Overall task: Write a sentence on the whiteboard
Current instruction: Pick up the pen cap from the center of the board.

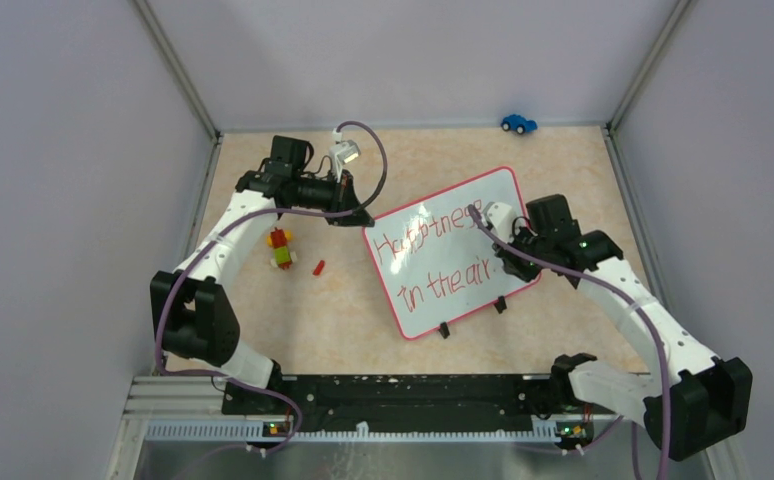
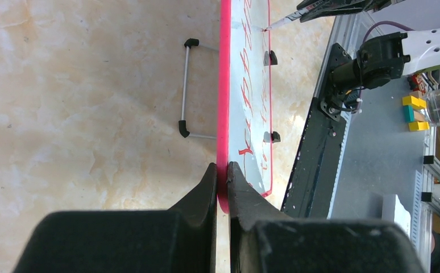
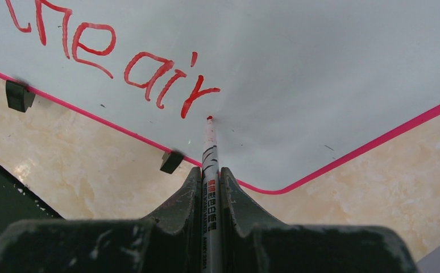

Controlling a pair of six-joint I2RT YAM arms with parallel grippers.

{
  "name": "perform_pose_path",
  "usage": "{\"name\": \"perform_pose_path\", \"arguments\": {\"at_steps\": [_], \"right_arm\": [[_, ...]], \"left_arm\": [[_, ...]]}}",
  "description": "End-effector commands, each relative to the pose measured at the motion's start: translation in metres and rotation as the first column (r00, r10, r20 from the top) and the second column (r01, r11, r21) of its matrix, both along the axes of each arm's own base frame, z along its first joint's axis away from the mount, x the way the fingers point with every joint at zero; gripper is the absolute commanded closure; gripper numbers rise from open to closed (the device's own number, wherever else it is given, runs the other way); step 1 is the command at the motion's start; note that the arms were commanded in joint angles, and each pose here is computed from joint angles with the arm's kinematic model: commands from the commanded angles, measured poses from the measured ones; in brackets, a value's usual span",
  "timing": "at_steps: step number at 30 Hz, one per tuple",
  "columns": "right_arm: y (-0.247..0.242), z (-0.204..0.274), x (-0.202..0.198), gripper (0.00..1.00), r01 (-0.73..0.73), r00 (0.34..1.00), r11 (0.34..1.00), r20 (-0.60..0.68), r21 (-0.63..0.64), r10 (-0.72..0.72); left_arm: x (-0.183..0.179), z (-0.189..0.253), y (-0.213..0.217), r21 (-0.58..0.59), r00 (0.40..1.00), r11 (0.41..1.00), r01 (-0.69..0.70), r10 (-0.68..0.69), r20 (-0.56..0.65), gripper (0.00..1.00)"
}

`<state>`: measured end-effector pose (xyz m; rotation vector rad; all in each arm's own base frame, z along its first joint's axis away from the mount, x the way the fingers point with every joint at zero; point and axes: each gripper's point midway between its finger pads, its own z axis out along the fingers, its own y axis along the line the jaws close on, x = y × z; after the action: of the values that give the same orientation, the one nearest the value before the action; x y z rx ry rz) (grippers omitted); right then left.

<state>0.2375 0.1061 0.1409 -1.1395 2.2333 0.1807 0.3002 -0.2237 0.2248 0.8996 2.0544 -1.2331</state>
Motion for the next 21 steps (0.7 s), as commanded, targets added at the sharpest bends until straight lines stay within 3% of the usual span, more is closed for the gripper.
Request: {"name": "perform_pose_path", "arguments": {"at_steps": [1,3,9,14,18,21], "right_arm": [[0.006,0.026,0.01,1.0,-0.009,0.998,0.999,0.057,0.047,0.006],[0.012,0.036,0.004,1.0,-0.037,0.998,0.997,0.05,0.074,0.034],[0.032,0.076,-0.014,1.0,-0.14,0.989,0.972,0.072,0.19,0.129],[0.046,0.102,-0.023,1.0,-0.186,0.982,0.943,0.087,0.274,0.169],[0.057,0.121,-0.024,1.0,-0.204,0.978,0.918,0.102,0.341,0.18],[0.063,0.132,-0.023,1.0,-0.201,0.979,0.901,0.108,0.384,0.172]], "left_arm": [[-0.02,-0.033,-0.002,0.076,0.996,0.997,0.035,-0.028,-0.089,1.0],[-0.019,-0.032,-0.002,0.077,0.996,0.997,0.028,-0.021,-0.087,0.98],[-0.017,-0.01,-0.005,0.03,0.998,1.0,0.007,-0.005,-0.061,0.65],[-0.013,0.028,-0.005,-0.04,1.0,0.999,-0.011,0.011,0.0,0.45],[-0.007,0.059,0.007,-0.102,0.996,0.992,-0.074,0.079,0.049,0.37],[0.01,0.08,0.045,-0.131,0.976,0.975,-0.179,0.193,0.104,0.35]]}}
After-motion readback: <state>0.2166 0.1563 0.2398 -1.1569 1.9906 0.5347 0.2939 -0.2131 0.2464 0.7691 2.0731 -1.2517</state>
